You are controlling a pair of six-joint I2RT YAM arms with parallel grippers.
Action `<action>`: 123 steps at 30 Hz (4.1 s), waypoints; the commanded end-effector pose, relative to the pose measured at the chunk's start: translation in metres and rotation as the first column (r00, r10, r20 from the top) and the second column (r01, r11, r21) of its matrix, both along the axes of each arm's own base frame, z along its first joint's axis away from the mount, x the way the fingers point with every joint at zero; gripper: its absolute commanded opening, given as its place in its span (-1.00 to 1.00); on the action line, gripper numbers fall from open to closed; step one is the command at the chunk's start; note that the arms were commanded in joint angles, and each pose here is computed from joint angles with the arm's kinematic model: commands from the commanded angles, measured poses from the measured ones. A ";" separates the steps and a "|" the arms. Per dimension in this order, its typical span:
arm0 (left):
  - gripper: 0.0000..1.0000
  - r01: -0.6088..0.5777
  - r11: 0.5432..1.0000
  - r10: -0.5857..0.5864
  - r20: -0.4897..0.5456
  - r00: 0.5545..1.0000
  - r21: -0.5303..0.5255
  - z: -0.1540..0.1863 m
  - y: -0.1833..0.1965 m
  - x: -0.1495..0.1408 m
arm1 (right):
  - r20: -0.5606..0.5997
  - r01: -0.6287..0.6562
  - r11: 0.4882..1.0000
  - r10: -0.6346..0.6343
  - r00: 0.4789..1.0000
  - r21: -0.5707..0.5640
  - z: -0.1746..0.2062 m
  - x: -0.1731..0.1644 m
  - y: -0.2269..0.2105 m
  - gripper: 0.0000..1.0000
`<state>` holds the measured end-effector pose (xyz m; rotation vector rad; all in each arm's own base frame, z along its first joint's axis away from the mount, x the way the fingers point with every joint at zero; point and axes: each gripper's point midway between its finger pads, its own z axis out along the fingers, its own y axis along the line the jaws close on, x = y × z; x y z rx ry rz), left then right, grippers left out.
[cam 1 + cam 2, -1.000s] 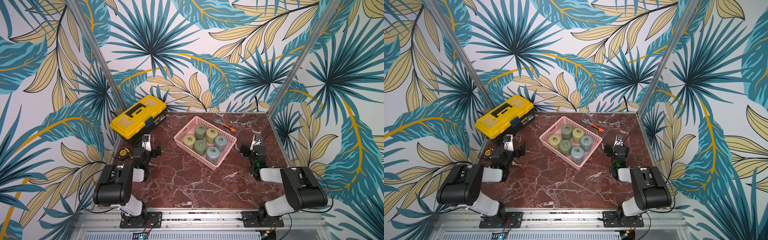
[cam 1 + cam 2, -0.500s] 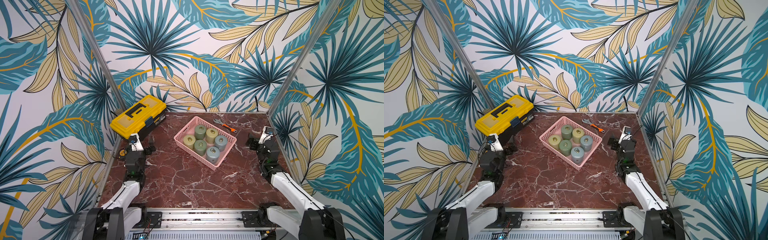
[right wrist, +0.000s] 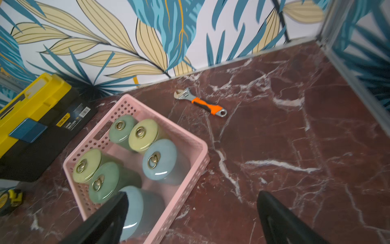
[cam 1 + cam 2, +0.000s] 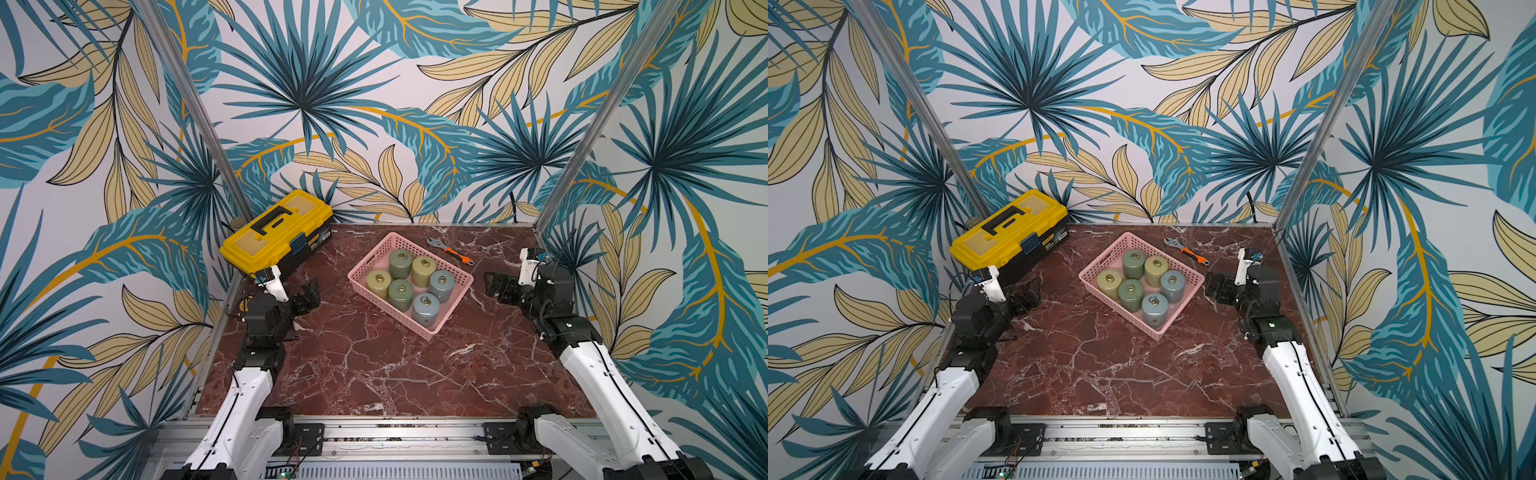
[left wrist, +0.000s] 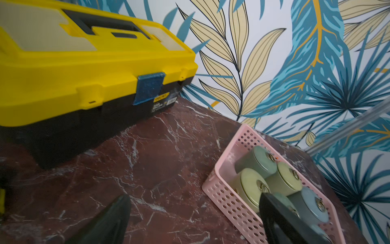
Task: Take the tea canister out of the basket
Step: Adjust the basket at the center of the board.
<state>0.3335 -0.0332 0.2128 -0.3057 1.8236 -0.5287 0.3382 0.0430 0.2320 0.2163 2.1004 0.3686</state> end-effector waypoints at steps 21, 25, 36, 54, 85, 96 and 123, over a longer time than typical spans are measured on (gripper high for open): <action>1.00 0.271 0.960 -0.253 -0.192 0.948 0.074 -0.013 -0.078 0.057 | -0.412 0.144 0.989 -0.123 0.903 0.022 -0.101 0.008 0.058 0.70; 1.00 0.277 0.955 -0.251 -0.217 0.943 0.102 -0.020 -0.082 0.073 | -0.421 0.168 0.985 -0.138 0.896 0.035 -0.108 0.016 0.063 0.44; 0.80 0.326 0.938 -0.281 -0.288 0.915 0.119 -0.048 -0.099 0.107 | -0.448 0.170 0.985 -0.138 0.883 0.033 -0.125 0.025 0.070 -0.01; 0.25 0.394 0.915 -0.334 -0.385 0.860 0.089 -0.089 -0.122 0.142 | -0.481 0.150 0.989 -0.131 0.867 0.002 -0.142 0.031 0.074 -0.41; -0.65 0.364 0.931 -0.313 -0.429 0.847 0.038 -0.102 -0.118 0.114 | -0.518 0.021 0.997 -0.055 0.854 -0.070 -0.140 0.050 0.073 -0.63; -0.21 0.360 0.931 -0.354 -0.390 0.850 -0.059 -0.095 -0.122 0.088 | -0.501 -0.075 0.991 0.009 0.866 -0.112 -0.133 0.068 0.067 -0.63; -0.17 0.378 0.907 -0.420 -0.392 0.818 -0.184 -0.097 -0.128 0.041 | -0.497 -0.212 0.966 0.112 0.861 -0.149 -0.133 0.105 0.072 -0.67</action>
